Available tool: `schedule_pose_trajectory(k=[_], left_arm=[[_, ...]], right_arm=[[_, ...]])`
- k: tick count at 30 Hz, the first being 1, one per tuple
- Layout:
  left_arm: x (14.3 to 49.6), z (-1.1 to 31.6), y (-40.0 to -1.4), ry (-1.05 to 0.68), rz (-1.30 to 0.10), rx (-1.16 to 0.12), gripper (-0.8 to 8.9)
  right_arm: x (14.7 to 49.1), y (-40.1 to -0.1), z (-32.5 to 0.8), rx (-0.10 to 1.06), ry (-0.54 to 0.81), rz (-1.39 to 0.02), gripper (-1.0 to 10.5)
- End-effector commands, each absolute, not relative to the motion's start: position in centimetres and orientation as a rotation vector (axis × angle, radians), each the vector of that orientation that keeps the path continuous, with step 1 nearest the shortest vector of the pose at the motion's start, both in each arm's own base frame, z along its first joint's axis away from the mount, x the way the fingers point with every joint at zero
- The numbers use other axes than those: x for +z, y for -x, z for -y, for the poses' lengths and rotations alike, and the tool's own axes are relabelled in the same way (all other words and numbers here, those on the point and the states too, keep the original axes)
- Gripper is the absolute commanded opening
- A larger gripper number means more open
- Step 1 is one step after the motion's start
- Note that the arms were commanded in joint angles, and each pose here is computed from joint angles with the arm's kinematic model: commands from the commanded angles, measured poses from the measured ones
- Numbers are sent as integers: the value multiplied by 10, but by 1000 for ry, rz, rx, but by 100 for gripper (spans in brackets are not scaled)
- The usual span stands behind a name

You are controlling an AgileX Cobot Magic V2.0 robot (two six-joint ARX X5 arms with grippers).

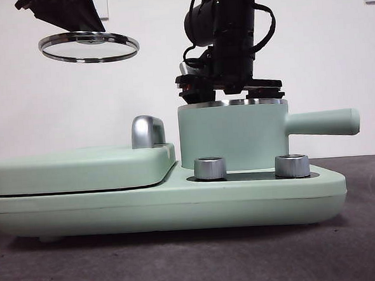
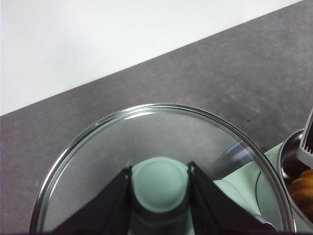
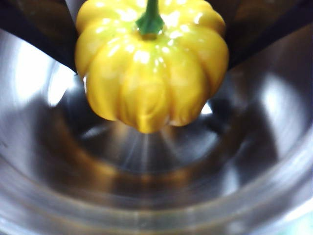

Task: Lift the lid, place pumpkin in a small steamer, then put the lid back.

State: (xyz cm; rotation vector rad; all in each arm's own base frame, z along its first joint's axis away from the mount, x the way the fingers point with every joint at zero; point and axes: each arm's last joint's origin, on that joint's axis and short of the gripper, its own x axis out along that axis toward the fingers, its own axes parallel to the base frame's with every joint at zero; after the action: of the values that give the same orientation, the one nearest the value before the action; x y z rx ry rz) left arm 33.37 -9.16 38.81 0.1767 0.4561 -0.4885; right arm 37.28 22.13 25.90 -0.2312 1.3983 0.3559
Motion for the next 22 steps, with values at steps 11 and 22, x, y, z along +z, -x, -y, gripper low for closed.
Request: schedule_pose_trajectory(k=[11,22], left_arm=[[399,93,-336,-172,-405,-489,15],[399,93,-336,-165,-405,-488,16]], right_arm=[[257,-372,-224,357,250,-1432,403],[264,-373,-225,361,244,-1409,490]])
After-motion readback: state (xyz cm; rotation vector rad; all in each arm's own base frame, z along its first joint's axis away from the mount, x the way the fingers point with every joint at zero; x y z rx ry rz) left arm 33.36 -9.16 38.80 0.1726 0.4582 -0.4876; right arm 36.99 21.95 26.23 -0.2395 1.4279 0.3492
